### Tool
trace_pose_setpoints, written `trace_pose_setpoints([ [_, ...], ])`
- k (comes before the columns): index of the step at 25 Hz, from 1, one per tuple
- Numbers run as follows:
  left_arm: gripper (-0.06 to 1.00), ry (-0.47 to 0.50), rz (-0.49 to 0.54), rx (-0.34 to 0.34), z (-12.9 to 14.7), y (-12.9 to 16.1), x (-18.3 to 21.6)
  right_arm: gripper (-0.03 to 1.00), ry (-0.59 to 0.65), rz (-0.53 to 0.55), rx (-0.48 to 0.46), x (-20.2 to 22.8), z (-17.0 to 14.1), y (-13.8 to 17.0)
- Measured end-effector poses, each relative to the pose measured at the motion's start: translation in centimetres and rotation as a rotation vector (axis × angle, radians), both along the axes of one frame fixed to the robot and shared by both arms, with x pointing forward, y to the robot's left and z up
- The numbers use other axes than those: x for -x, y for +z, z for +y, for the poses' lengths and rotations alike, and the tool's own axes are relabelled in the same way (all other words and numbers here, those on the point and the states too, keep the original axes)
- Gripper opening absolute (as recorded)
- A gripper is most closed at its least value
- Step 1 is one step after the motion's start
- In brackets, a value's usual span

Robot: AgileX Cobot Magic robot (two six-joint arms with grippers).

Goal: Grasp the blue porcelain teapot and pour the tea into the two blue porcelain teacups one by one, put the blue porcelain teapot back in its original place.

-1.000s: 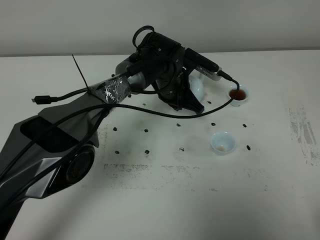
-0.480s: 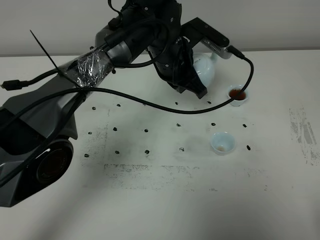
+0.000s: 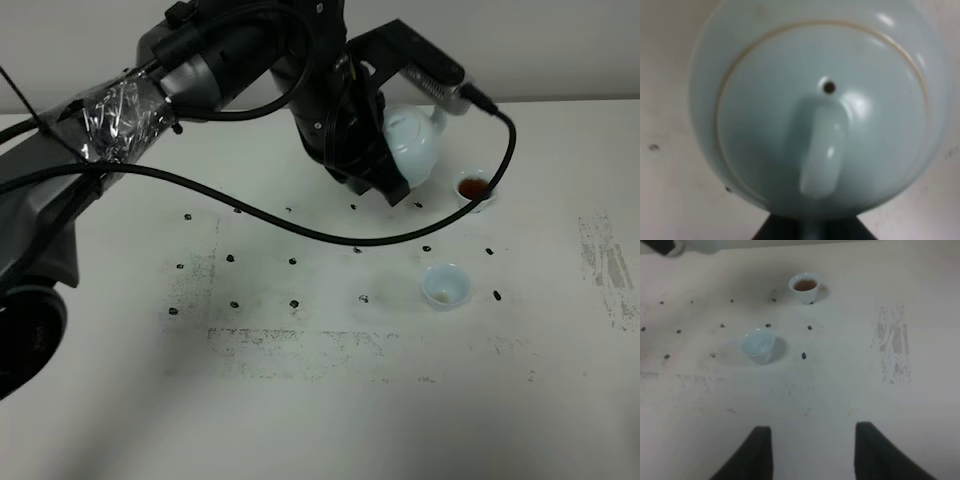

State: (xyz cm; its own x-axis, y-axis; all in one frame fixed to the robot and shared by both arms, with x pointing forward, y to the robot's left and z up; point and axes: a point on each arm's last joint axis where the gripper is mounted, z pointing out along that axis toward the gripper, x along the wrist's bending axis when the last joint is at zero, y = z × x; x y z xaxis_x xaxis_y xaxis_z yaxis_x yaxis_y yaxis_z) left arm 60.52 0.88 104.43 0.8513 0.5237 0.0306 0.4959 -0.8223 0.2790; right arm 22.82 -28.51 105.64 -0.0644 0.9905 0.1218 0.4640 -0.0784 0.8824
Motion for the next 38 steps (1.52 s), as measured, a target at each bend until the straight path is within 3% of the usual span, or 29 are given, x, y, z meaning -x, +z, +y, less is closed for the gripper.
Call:
trace_pose_setpoints([
  [7, 0.09, -0.126, 0.100, -0.139, 2.0, -4.8, 2.2, 0.41, 0.000, 0.000, 0.000, 0.0, 0.0, 0.0],
  [14, 0.09, -0.345, -0.059, -0.286, 3.0, -6.4, 1.2, 0.41, 0.000, 0.000, -0.001, 0.0, 0.0, 0.0],
  [20, 0.09, -0.663, -0.219, -0.402, 2.9, -6.1, 0.2, 0.41, 0.000, 0.000, -0.001, 0.0, 0.0, 0.0],
  [25, 0.09, -0.912, -0.280, -0.427, 1.5, -6.0, 0.9, 0.41, 0.000, 0.000, 0.000, 0.0, 0.0, 0.0],
  [30, 0.09, -0.987, -0.356, -0.433, 0.6, -6.0, 0.8, 0.41, 0.000, 0.000, 0.000, 0.0, 0.0, 0.0],
  [38, 0.09, -1.057, -0.426, -0.518, -0.3, -6.9, 0.5, 0.41, 0.000, 0.000, 0.000, 0.0, 0.0, 0.0],
])
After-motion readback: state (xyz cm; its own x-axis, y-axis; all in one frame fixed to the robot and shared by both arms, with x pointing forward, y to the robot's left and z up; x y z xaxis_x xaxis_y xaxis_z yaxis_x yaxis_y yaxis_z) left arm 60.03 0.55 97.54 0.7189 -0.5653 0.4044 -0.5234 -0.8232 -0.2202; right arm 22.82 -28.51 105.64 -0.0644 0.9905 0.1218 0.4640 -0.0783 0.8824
